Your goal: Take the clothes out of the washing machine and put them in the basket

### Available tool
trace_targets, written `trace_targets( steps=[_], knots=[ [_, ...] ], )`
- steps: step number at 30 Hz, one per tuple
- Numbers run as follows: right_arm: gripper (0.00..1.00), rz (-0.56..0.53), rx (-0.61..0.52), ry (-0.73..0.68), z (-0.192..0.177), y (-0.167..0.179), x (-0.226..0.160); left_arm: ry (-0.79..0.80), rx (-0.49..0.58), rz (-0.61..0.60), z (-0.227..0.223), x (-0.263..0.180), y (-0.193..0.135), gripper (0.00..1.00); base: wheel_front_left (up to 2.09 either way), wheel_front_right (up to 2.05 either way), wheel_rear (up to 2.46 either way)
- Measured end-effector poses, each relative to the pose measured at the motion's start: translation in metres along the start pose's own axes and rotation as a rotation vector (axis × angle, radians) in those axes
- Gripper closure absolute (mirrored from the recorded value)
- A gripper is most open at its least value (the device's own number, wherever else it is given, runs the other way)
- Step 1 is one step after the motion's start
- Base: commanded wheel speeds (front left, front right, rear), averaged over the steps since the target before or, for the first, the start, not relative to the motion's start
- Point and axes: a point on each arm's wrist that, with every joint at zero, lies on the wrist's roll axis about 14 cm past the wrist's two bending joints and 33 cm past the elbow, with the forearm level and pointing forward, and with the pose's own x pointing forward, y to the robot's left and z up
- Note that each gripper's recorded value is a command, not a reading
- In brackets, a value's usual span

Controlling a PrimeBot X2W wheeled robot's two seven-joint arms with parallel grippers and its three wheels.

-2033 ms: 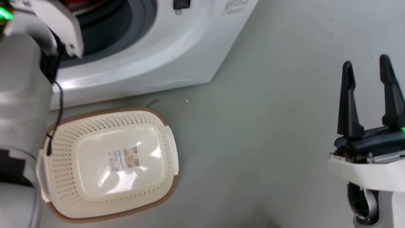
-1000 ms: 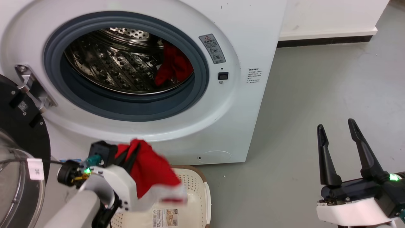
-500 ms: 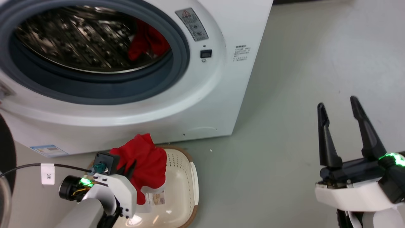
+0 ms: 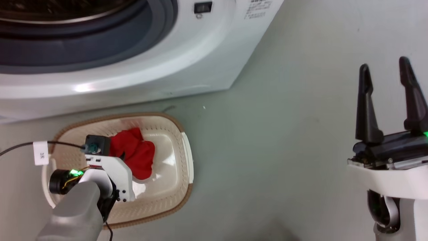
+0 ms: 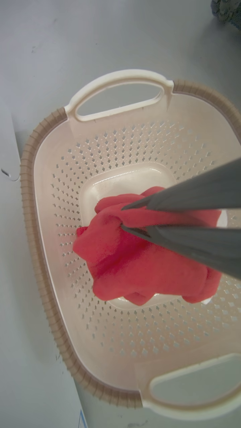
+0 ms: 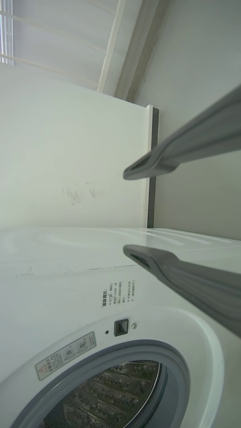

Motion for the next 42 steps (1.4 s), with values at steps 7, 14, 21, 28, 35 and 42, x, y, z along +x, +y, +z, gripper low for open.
trace_targets(
  steps=[7, 14, 21, 28, 35, 42],
  knots=[
    [0.0, -0.022, -0.005, 0.07, -0.042, -0.01, 0.015, 0.159, 0.052, -0.004, -0.037, 0.043, 0.003, 1.0, 0.0, 0.0, 0.0],
    [0.0, -0.014, -0.008, 0.132, -0.079, -0.009, 0.022, 0.269, 0.129, 0.002, -0.07, 0.069, 0.008, 1.0, 0.0, 0.0, 0.0],
    [0.0, -0.014, -0.011, 0.154, -0.09, -0.009, 0.023, 0.292, 0.205, 0.005, -0.078, 0.074, 0.008, 0.0, 0.0, 0.0, 0.0],
    [0.0, -0.002, -0.013, 0.113, -0.068, -0.005, 0.023, 0.198, 0.235, -0.011, -0.057, 0.056, 0.0, 0.0, 0.0, 0.0, 0.0],
    [0.0, 0.009, -0.002, 0.076, -0.041, 0.002, 0.012, 0.003, 0.204, -0.005, -0.01, 0.029, -0.006, 0.0, 0.0, 0.0, 0.0],
    [0.0, 0.009, 0.007, 0.026, -0.01, 0.004, 0.0, -0.255, 0.158, 0.014, 0.069, -0.003, -0.013, 0.0, 0.0, 0.0, 0.0]
  ],
)
